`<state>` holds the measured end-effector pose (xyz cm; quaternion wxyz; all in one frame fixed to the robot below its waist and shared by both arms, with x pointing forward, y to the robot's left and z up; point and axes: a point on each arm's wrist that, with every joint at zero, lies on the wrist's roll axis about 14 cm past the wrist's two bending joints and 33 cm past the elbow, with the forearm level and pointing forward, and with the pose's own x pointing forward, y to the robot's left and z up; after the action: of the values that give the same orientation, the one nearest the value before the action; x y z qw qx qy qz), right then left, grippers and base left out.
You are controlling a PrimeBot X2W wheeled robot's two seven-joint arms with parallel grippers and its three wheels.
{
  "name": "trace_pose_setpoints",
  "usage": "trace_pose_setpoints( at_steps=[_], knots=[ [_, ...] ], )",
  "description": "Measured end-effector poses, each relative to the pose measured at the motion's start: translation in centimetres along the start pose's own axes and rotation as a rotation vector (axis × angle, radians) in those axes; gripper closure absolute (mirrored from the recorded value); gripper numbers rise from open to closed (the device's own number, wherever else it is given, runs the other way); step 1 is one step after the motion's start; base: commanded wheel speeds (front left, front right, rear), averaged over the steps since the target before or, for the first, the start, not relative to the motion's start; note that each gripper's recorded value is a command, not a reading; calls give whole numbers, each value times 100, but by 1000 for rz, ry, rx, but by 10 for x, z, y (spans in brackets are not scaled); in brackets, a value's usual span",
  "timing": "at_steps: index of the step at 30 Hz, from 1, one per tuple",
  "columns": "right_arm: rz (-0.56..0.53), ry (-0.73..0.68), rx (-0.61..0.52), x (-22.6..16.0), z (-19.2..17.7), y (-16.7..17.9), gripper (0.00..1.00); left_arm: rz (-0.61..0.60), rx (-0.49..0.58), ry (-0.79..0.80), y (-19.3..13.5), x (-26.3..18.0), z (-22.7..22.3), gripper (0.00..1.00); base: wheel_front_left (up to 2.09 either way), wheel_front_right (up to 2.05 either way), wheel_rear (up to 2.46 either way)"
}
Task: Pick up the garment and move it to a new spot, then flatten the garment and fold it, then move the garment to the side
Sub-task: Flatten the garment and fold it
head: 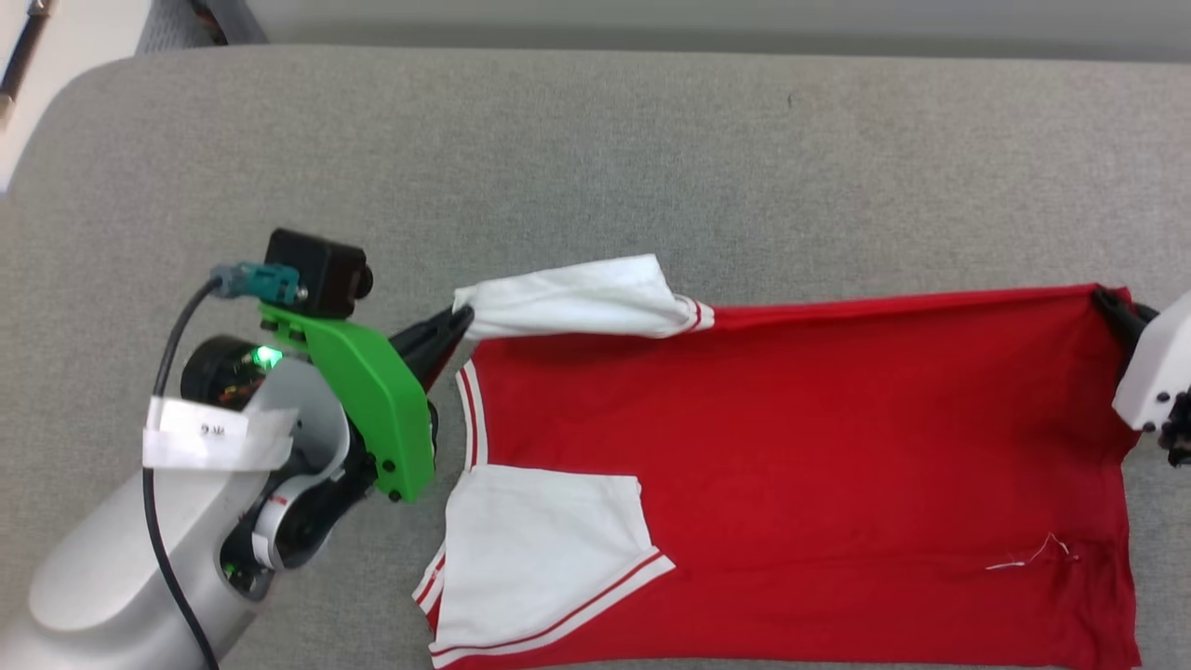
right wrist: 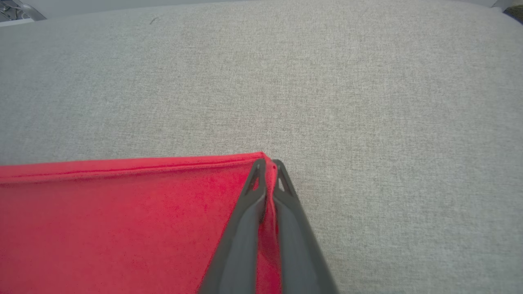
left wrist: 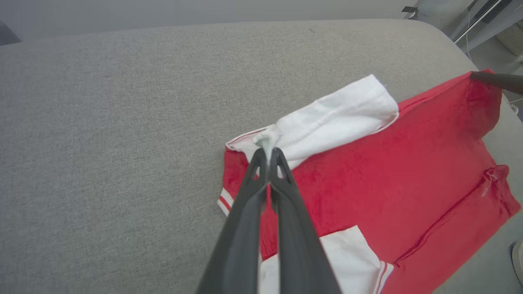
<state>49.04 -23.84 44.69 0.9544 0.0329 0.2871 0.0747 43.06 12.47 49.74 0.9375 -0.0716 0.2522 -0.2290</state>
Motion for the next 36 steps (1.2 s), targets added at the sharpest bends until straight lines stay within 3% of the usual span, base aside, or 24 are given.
trace_pose_setpoints(
  at_steps=[6,15,27,36],
  knots=[
    [41,-57,50,-23,-8,10,100,1,-43,14,-10,-23,-18,100,0,0,0],
    [56,-13,88,-49,-45,10,100,6,-104,102,-24,-48,-64,100,0,0,0],
    [57,158,52,-80,-99,8,100,10,-102,286,-33,-65,-131,100,0,0,0],
    [53,242,-14,-86,-119,6,100,25,-93,358,-34,-65,-157,100,0,0,0]
  ],
)
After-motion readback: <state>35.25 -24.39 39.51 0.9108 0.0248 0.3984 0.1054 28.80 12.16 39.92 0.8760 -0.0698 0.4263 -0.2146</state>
